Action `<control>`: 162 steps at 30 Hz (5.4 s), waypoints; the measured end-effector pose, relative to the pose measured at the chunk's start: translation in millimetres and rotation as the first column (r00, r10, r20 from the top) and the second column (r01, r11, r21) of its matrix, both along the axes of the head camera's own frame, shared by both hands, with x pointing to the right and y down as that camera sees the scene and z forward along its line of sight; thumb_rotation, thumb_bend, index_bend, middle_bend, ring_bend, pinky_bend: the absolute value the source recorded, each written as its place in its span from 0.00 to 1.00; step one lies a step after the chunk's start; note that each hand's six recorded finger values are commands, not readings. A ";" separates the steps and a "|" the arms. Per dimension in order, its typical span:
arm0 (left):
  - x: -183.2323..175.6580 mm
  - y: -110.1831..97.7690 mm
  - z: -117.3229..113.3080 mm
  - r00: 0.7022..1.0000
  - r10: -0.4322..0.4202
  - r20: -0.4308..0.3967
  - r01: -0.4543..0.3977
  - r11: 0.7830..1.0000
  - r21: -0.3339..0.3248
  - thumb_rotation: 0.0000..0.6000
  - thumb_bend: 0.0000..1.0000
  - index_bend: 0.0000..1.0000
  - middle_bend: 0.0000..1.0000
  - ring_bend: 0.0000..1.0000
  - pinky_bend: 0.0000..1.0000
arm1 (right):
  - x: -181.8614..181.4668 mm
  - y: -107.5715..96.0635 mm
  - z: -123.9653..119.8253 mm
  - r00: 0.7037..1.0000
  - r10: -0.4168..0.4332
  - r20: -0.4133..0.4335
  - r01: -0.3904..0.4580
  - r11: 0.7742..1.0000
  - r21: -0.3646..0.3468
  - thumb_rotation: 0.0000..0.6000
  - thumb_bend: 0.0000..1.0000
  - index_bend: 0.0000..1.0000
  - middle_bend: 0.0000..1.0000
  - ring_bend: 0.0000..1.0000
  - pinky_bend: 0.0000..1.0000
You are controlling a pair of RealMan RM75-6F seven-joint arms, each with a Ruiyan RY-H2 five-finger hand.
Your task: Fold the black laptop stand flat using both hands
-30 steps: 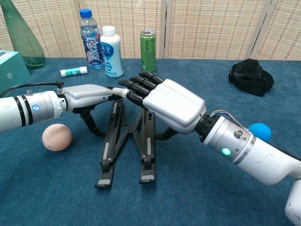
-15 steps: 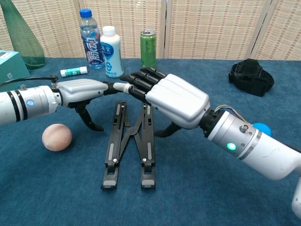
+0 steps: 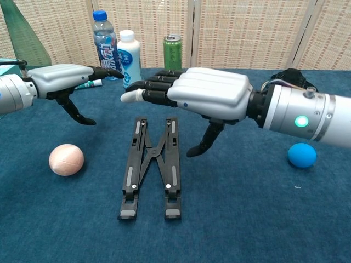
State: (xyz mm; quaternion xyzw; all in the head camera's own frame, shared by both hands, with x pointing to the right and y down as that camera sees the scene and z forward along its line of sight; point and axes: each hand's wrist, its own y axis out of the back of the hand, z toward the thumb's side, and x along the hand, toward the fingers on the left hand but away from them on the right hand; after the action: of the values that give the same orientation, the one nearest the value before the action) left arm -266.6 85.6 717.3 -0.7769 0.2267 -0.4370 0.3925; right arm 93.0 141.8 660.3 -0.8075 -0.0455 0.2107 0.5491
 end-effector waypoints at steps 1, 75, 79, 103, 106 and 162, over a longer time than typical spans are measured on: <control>-2.6 -1.1 -1.4 1.000 -0.009 0.004 0.009 1.000 0.003 1.00 0.14 0.00 0.02 0.00 0.00 | -0.5 -2.8 -1.2 0.999 -0.031 -0.031 0.031 0.999 -0.020 1.00 0.00 0.00 0.00 0.00 0.00; -45.8 -15.2 -9.6 0.994 -0.100 0.048 0.096 0.993 0.071 1.00 0.14 0.00 0.02 0.00 0.00 | -76.5 -14.8 77.0 0.859 -0.417 -0.297 0.401 0.909 -0.116 1.00 0.00 0.00 0.00 0.00 0.00; -46.7 -15.3 -10.2 0.994 -0.101 0.048 0.098 0.993 0.073 1.00 0.14 0.00 0.02 0.00 0.00 | -78.2 -14.6 77.6 0.858 -0.417 -0.299 0.398 0.909 -0.124 1.00 0.00 0.00 0.00 0.00 0.00; -46.9 -13.9 -12.5 0.994 -0.103 0.036 0.100 0.992 0.077 1.00 0.14 0.00 0.02 0.00 0.00 | -88.9 -17.4 78.4 0.878 -0.390 -0.278 0.363 0.920 -0.145 1.00 0.09 0.08 0.32 0.00 0.00; -46.5 -13.3 -12.8 0.994 -0.102 0.034 0.099 0.992 0.078 1.00 0.14 0.00 0.02 0.00 0.00 | -89.2 -17.1 78.2 0.881 -0.389 -0.271 0.362 0.921 -0.145 1.00 0.11 0.14 0.35 0.00 0.00; -125.3 2.8 -68.1 0.938 -0.322 0.127 0.294 0.936 0.194 1.00 0.14 0.00 0.02 0.00 0.00 | 182.1 -85.3 -41.3 0.762 0.559 -0.327 -0.507 0.829 0.236 1.00 0.09 0.00 0.03 0.00 0.00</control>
State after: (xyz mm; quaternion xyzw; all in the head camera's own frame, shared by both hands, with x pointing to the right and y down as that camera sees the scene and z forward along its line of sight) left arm -391.9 88.3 649.1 -0.6580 0.3512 -0.5317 0.4013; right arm 275.1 56.5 619.0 -0.6652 -0.1796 0.5079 0.5171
